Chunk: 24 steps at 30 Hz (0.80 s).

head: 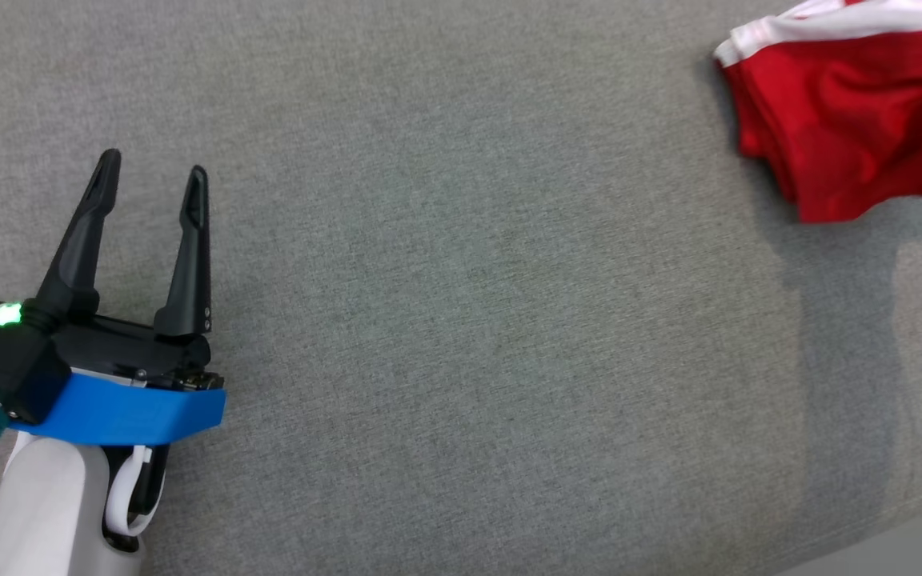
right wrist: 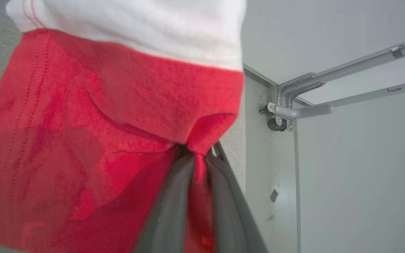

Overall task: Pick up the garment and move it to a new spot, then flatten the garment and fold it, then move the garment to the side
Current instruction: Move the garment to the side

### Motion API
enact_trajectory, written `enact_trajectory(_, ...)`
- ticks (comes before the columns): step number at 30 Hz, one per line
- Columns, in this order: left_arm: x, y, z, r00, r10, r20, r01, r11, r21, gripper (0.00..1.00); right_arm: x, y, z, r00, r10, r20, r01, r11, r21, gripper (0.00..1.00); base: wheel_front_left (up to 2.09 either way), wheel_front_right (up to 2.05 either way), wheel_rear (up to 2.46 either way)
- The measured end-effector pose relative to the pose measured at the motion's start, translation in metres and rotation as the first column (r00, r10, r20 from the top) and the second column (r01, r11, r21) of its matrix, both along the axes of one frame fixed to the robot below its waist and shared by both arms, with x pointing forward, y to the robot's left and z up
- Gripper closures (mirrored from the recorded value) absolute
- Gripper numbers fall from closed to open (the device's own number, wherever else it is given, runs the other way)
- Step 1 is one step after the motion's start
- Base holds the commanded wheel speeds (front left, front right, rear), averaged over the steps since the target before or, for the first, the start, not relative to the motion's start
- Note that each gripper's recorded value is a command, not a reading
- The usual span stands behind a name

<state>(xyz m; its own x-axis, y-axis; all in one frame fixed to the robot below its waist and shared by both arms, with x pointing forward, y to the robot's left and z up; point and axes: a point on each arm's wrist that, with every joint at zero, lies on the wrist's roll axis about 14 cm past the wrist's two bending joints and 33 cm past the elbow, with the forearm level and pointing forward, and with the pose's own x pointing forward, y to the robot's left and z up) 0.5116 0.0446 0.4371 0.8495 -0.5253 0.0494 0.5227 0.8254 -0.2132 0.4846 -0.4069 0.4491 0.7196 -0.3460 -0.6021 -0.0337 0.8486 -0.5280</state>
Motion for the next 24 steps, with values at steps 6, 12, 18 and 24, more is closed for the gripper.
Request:
enact_trajectory(6,0.003,0.002,-0.013,0.999,-0.021,-0.026,0.022,0.999,0.026,0.00,0.018,-0.020,-0.001,0.996,0.023,0.086,-0.018,0.998,-0.062,1.00,0.00,0.00,0.00)
enact_trajectory(12,0.004,0.016,-0.017,0.999,0.007,-0.033,-0.005,0.999,0.052,0.00,0.028,-0.020,-0.009,0.992,0.060,0.111,-0.050,0.995,-0.091,0.64,0.00,0.00,0.00)
enact_trajectory(18,0.001,0.022,-0.008,0.999,0.028,-0.021,-0.027,0.998,0.055,0.00,0.028,-0.017,-0.004,0.985,0.080,0.152,-0.065,0.993,-0.096,0.00,0.00,0.00,0.00)
enact_trajectory(24,-0.017,0.030,0.019,0.998,0.065,0.015,-0.066,0.997,0.037,0.00,0.016,-0.015,0.015,0.965,-0.012,0.262,0.009,1.000,0.013,0.00,0.00,0.00,0.00)
